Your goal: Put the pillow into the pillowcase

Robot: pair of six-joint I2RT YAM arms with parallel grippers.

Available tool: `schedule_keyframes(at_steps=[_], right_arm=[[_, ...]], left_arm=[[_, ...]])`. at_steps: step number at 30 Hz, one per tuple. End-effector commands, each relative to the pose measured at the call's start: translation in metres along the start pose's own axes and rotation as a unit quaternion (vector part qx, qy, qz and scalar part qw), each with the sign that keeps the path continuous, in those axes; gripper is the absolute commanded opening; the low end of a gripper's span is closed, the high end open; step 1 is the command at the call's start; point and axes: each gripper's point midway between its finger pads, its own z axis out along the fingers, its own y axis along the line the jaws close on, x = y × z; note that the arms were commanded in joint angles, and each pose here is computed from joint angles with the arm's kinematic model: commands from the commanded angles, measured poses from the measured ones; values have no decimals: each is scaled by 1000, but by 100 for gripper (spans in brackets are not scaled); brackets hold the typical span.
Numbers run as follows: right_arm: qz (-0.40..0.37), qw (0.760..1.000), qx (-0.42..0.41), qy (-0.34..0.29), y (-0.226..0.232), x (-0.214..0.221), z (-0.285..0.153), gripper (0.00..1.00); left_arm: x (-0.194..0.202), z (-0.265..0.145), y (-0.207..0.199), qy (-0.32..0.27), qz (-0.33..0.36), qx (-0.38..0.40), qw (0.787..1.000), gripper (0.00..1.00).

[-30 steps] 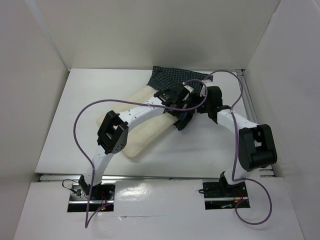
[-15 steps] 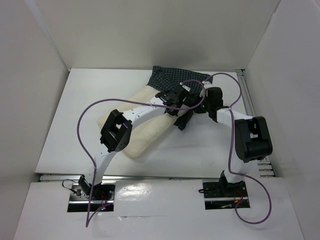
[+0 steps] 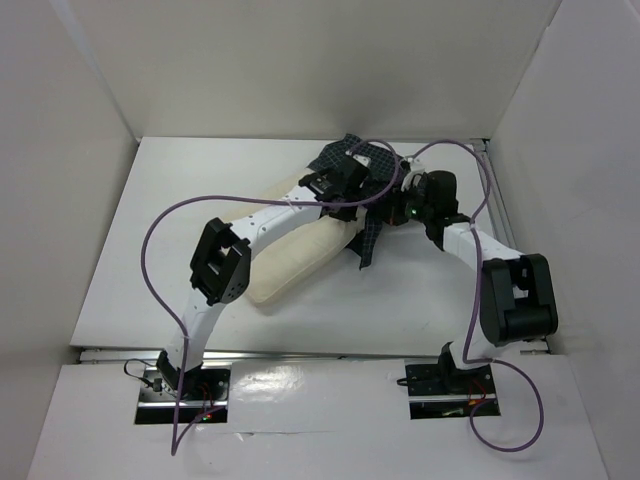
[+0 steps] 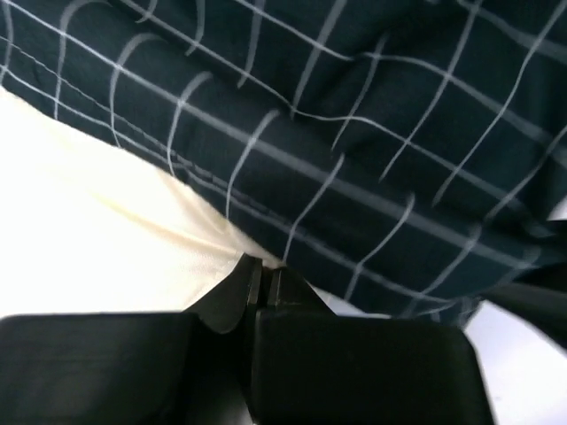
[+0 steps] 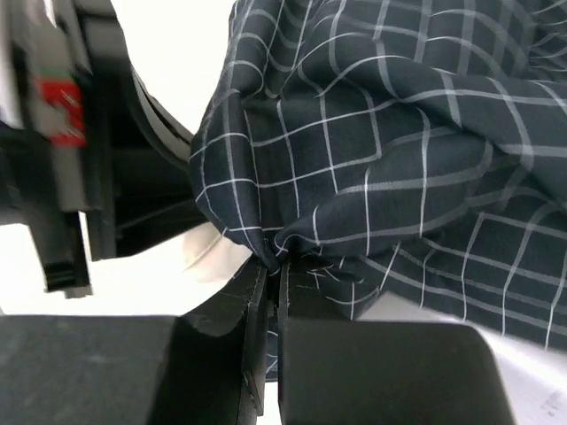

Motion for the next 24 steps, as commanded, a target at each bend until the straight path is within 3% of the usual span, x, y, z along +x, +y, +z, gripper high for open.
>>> schedule_keyframes(at_steps=[1,5,6,7,11,13,14,18,24], right_arm=[[16,992,-110,58,54,32,10,0],[67,992,48,91,6,75,8,0],[79,990,69,96,0,86,3,3],[84,988,84,97,-2,88,-1,13],[84,988,111,66,0,86,-21,20],[77,992,91,46,15,80,-28,45],[71,993,83,35,19,73,-29,65],[57,995,80,23,30,62,-41,97],[77,982,170,-10,13,53,-62,98]], left_arm=[[-101,-56,-32,-147,-82,84,982,0],[-117,-76,-23,-169,-95,86,977,0],[-111,-71,-21,-161,-94,83,979,0],[-117,-77,-14,-171,-99,76,977,0],[-119,-75,-2,-170,-111,64,977,0],[-120,-76,-7,-169,-114,77,976,0],[-120,-76,-9,-167,-113,82,976,0],[-109,-65,-15,-151,-107,84,979,0],[-102,-59,-20,-145,-103,86,980,0]])
